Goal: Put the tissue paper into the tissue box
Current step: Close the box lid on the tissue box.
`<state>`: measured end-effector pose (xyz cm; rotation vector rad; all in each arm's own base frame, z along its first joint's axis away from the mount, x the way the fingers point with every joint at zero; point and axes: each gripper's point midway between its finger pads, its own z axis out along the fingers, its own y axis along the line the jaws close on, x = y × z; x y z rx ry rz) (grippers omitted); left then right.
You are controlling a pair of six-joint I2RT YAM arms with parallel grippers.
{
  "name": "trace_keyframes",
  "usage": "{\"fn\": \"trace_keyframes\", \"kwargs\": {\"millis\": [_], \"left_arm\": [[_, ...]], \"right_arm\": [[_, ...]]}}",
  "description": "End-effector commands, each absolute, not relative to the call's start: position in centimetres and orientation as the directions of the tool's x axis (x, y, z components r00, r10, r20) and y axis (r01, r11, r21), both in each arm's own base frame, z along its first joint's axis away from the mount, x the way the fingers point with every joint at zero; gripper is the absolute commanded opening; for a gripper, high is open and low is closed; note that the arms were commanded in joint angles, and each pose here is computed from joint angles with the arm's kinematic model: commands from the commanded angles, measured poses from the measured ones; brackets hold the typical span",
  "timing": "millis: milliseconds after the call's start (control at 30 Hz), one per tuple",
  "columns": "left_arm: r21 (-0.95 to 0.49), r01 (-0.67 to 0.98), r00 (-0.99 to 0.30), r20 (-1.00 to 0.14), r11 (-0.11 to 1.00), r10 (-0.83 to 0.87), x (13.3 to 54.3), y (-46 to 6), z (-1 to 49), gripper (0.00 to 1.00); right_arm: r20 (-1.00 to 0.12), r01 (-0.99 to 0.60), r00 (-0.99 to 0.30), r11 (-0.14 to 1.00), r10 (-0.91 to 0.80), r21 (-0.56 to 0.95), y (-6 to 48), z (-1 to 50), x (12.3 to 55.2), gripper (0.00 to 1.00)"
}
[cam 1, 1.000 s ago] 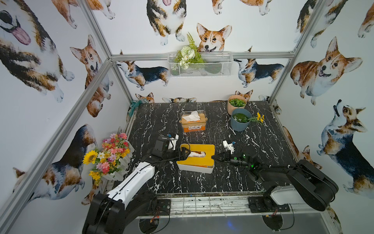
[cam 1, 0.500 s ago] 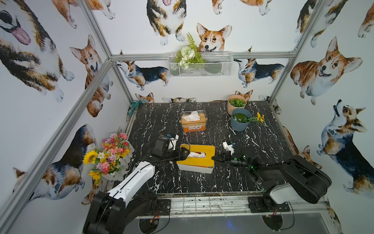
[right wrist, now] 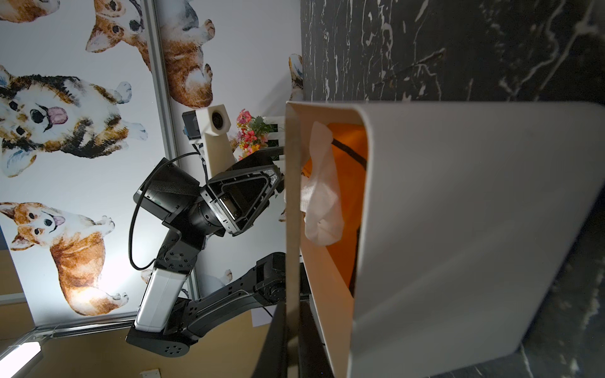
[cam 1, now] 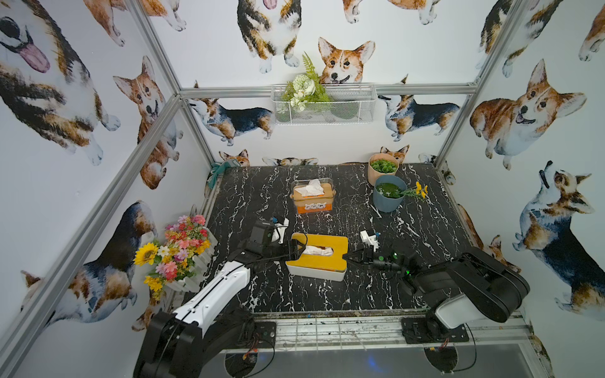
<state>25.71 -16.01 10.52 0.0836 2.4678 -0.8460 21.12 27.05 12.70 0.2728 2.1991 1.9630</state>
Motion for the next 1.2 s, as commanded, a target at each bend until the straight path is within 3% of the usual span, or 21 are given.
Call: {"fn": "trace_keyframes", "kwargs": {"millis": [0,533,867,1167], "left_arm": [[-0.581,0.238,-0.875,-0.476,0.778,-0.089,25.1,-16.7,10.5,0.73],[-0.551,0.22,-0.894,-0.445,0.805,-0.061,25.1,-16.9,9.3,0.65],[-0.507,0.211,-0.889,-0.456,0.836,-0.052,25.4,-16.1,9.3,0.49],[-0.488,0.212,-0.888,-0.457,0.847,-0.041,25.4,-15.9,9.2,0.46]], "right_arm": [[-0.012,0.01,-0.973,0.094,0.231,0.996,27.2,13.0,20.7,0.0],[0.005,0.026,-0.978,0.097,0.206,0.995,28.1,12.3,20.3,0.0],[0.011,0.034,-0.982,0.116,0.191,0.993,28.0,11.7,19.8,0.0],[-0.015,0.017,-0.98,0.162,0.196,0.987,27.0,11.5,20.0,0.19]]}}
